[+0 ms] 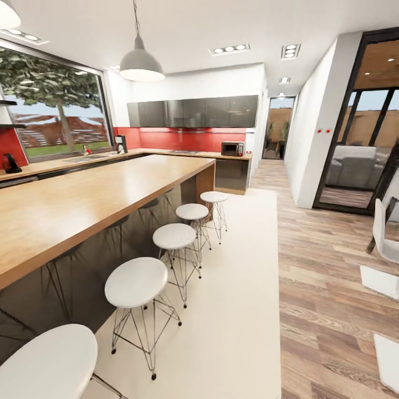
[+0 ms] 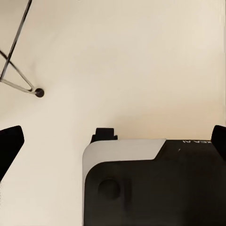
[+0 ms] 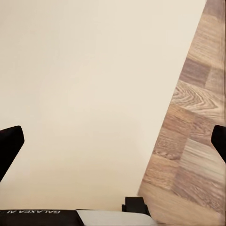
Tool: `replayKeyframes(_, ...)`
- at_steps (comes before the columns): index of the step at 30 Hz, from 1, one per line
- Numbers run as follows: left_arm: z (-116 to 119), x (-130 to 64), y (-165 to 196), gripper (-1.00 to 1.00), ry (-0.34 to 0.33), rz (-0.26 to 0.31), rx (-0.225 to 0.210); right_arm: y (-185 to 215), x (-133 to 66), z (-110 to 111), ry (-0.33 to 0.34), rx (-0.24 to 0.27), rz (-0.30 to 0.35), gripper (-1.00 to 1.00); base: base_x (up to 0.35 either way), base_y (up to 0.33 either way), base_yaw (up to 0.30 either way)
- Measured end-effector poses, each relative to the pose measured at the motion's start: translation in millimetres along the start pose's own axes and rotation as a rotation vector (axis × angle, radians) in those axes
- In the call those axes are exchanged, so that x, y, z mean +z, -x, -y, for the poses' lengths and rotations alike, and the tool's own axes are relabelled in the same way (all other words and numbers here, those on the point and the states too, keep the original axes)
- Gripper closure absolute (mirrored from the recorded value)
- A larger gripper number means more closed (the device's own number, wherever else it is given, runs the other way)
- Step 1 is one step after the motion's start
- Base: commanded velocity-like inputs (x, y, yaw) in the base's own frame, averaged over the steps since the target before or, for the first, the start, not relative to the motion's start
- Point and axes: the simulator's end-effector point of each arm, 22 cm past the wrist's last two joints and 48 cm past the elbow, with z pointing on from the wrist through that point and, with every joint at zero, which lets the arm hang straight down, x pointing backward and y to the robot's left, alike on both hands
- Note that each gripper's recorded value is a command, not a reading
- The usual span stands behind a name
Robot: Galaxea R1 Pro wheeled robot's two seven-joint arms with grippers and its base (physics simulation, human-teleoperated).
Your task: Set up a coffee station on the kitchen countertop: keep the coffee maker on the countertop, move the bottle of coffee from the kitchen shelf to the counter next to the coffee maker, place a paper coffee filter on top of the coffee maker, put the saucer next to the coffee maker with the coffee cup on the saucer, and place the electric kettle next to the coffee maker.
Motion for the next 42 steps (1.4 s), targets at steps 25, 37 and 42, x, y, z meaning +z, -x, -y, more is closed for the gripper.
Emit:
replayKeyframes(25,-1,-29.2,4,-1.0,0.001,0.005,-0.004,11,-26.9,0,-0.003,0.0,-0.002,-1.0,0.0,0.0,-0.3)
replayKeyframes(37,-1,-41.7,5,-1.0,0.001,0.006,-0.007,15,-38.9,-1,-0.003,0.0,-0.002,-1.0,0.0,0.0,-0.3)
replayKeyframes(42,-2,-46.7,6,-1.0,0.003,0.008,-0.007,16,-43.7,-1,-0.004,-0.001,-0.002,-1.0,0.0,0.0,-0.3)
